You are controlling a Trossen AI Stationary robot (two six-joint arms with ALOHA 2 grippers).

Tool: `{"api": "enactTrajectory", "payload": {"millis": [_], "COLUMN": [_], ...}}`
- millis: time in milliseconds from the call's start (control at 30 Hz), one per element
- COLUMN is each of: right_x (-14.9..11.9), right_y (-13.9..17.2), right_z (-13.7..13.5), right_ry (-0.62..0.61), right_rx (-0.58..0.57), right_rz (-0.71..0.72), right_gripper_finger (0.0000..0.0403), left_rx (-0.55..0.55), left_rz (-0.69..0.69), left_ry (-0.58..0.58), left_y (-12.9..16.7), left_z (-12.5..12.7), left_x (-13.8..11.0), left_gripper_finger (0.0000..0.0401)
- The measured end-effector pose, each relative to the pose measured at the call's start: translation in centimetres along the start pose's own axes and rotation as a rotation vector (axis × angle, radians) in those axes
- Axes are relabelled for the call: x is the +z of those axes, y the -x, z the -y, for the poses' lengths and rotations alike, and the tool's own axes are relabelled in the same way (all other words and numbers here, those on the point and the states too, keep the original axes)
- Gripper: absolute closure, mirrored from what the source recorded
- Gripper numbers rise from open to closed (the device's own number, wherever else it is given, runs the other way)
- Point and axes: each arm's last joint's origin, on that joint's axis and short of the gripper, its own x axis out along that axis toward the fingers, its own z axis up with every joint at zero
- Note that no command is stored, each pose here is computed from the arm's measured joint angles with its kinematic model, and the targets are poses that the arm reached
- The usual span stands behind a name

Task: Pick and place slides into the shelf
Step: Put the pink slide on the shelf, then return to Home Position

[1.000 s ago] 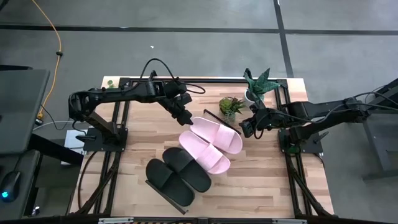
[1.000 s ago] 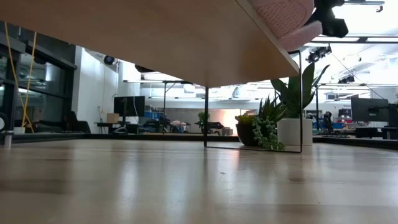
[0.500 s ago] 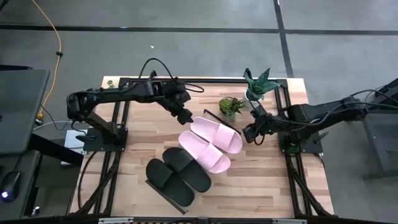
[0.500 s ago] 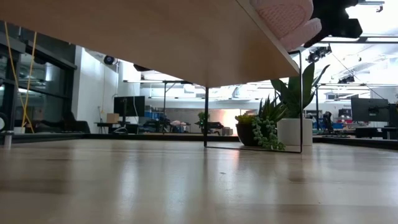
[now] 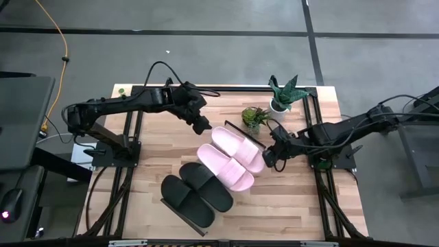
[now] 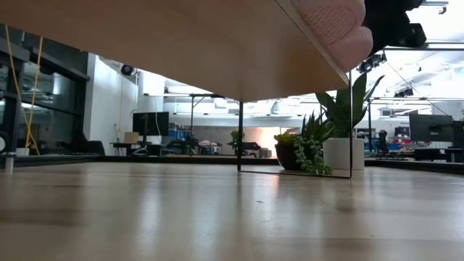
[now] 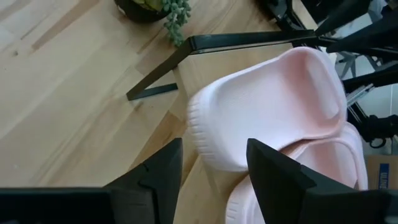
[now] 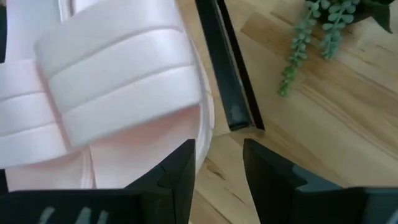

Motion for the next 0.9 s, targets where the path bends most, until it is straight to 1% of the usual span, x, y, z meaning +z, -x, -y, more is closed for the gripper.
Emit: {"api": "enactTrajectory", "payload": {"millis": [133,267,367,467,533,633,733,833,900], "right_x": [-0.2,-0.2,0.1,0.4,0.5,0.8,1.4,1.9,2.1], "right_y": [0.1,0.4,0.9,1.5,2.0,3.4,5.5,7.6,8.6], "right_z": [0.1,0.2,0.2,0.1,0.1,0.3,0.4,0.6,0.9], "right_ry": [-0.008,-0.023,-0.039,-0.020,0.013,0.078,0.161,0.269,0.353], "right_rx": [-0.017,-0.038,-0.012,0.028,0.069,0.162,0.283,0.395,0.432], "right_rz": [0.005,0.091,0.145,0.164,0.168,0.180,0.263,0.371,0.421], "right_gripper_finger": [0.0279,0.0279,0.0279,0.0279,0.0279,0.0279,0.0279,0.0280,0.0286], "left_rx": [0.002,0.003,-0.013,-0.063,-0.108,-0.171,-0.207,-0.184,-0.158], "left_rz": [0.005,0.004,0.002,0.032,0.077,0.159,0.271,0.390,0.422], "left_ry": [-0.001,-0.001,-0.001,-0.020,-0.046,-0.106,-0.169,-0.235,-0.270], "left_y": [0.1,0.1,0.3,1.5,2.9,5.5,8.4,11.2,12.3], "left_z": [0.0,0.0,0.1,0.7,1.3,2.8,4.2,5.3,5.7], "left_x": [0.0,0.0,-0.1,-0.1,-0.1,-0.7,-1.6,-3.0,-3.9], "left_gripper_finger": [0.0236,0.0235,0.0235,0.0241,0.0247,0.0257,0.0271,0.0290,0.0307]}}
